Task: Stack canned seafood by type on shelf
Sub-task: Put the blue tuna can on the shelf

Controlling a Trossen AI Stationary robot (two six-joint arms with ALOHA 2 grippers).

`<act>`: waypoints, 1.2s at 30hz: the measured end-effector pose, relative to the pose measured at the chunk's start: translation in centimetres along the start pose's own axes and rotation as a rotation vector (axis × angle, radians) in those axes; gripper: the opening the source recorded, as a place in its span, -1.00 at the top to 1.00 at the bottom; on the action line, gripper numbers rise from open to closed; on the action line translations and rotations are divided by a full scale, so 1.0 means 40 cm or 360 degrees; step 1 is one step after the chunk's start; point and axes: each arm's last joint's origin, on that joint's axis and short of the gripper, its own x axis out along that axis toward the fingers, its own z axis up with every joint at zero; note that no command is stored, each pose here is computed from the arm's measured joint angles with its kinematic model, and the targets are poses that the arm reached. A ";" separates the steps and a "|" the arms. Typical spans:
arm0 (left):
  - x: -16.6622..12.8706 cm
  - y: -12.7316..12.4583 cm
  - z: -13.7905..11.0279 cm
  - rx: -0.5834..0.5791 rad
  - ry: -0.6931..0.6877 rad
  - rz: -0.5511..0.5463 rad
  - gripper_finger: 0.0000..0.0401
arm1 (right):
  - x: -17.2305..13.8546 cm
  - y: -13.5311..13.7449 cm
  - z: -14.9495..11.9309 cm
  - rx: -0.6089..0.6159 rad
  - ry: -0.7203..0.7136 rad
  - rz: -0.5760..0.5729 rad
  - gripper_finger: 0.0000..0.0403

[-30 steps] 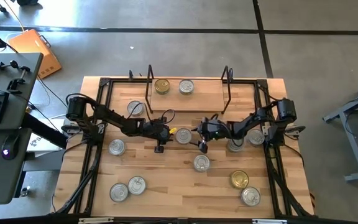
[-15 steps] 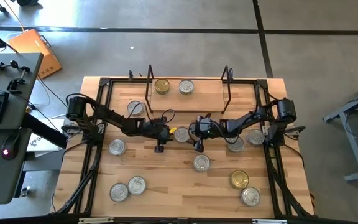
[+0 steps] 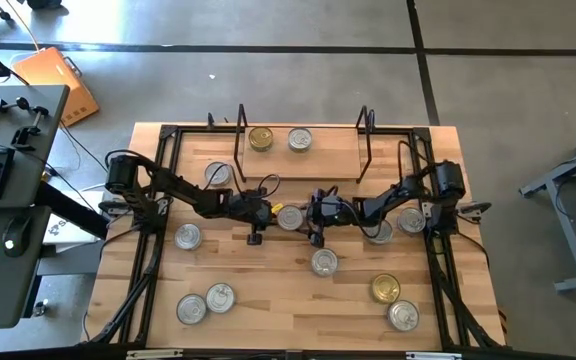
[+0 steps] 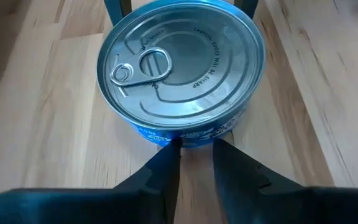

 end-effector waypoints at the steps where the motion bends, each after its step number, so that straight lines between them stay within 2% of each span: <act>1: 0.000 0.000 -0.001 0.0000 0.0005 -0.0001 0.61 | 0.002 0.000 -0.001 -0.0020 -0.0008 0.0001 -0.66; 8: 0.000 -0.001 -0.001 0.0002 0.0003 -0.0012 0.76 | 0.003 0.001 -0.003 0.0109 -0.0007 -0.0018 -0.66; 12: 0.000 -0.001 -0.001 0.0006 0.0009 -0.0019 0.79 | 0.003 0.001 -0.004 0.0113 0.0002 -0.0009 -0.66; 22: 0.001 -0.002 -0.001 0.0000 0.0081 0.0014 0.79 | -0.054 0.037 0.026 -0.0055 0.0227 -0.0113 -0.64; 27: 0.001 -0.001 -0.003 -0.0001 0.0087 0.0026 0.79 | -0.097 0.051 0.044 -0.0187 0.0309 -0.0207 -0.56; 30: 0.001 -0.001 -0.002 -0.0002 0.0080 0.0031 0.79 | -0.109 0.071 0.062 -0.0327 0.0238 -0.0117 -0.51; 33: 0.001 0.000 -0.001 -0.0003 0.0059 0.0038 0.79 | -0.101 0.092 0.075 -0.0464 0.0089 0.0065 -0.44; 36: 0.001 0.001 0.002 -0.0004 0.0033 0.0043 0.79 | -0.081 0.100 0.063 -0.0562 0.0048 0.0140 -0.32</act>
